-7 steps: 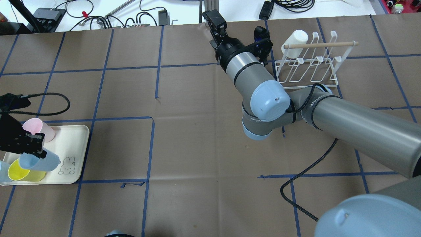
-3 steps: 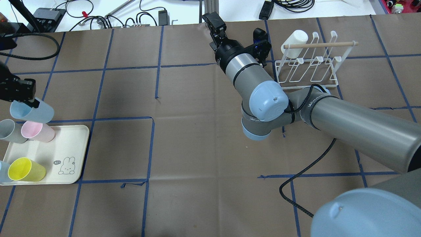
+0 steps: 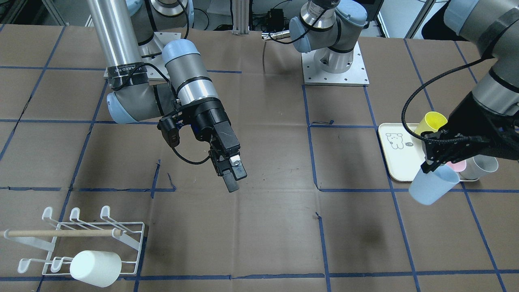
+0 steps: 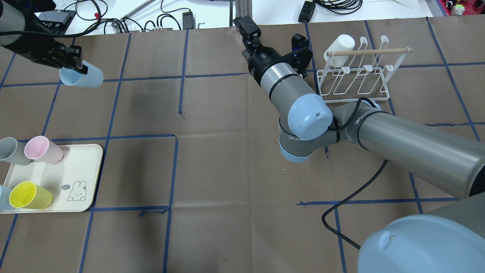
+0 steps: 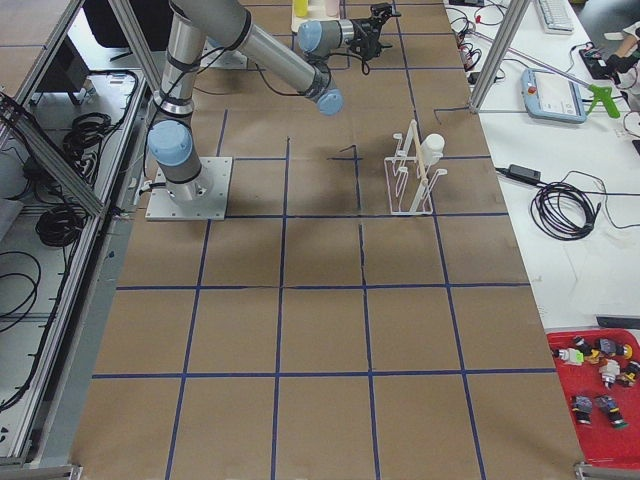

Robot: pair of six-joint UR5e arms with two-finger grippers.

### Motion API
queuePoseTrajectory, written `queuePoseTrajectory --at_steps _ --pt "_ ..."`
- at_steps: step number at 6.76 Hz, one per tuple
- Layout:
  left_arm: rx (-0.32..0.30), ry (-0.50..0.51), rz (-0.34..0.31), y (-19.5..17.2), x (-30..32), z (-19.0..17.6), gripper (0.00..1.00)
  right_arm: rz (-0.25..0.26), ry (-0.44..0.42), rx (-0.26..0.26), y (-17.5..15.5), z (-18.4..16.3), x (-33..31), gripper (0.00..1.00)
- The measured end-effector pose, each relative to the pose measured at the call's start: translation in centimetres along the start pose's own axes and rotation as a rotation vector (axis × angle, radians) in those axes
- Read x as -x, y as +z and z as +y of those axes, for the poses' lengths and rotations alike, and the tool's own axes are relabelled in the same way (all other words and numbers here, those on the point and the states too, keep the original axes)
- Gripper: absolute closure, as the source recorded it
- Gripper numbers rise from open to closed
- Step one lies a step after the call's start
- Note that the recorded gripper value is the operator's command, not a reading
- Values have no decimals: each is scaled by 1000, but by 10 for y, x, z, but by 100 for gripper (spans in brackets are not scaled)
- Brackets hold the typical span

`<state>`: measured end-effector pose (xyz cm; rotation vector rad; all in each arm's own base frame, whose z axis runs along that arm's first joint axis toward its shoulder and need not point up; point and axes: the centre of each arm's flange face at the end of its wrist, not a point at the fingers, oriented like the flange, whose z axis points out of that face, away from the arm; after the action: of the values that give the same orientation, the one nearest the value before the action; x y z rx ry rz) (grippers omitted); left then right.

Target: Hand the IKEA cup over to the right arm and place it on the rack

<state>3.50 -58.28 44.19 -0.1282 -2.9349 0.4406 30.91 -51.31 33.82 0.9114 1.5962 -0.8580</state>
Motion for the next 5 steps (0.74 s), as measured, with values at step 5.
queuePoseTrajectory --at_steps 5 --pt "-444 218 350 86 -72 -8 100 132 55 156 -20 -15 27 0"
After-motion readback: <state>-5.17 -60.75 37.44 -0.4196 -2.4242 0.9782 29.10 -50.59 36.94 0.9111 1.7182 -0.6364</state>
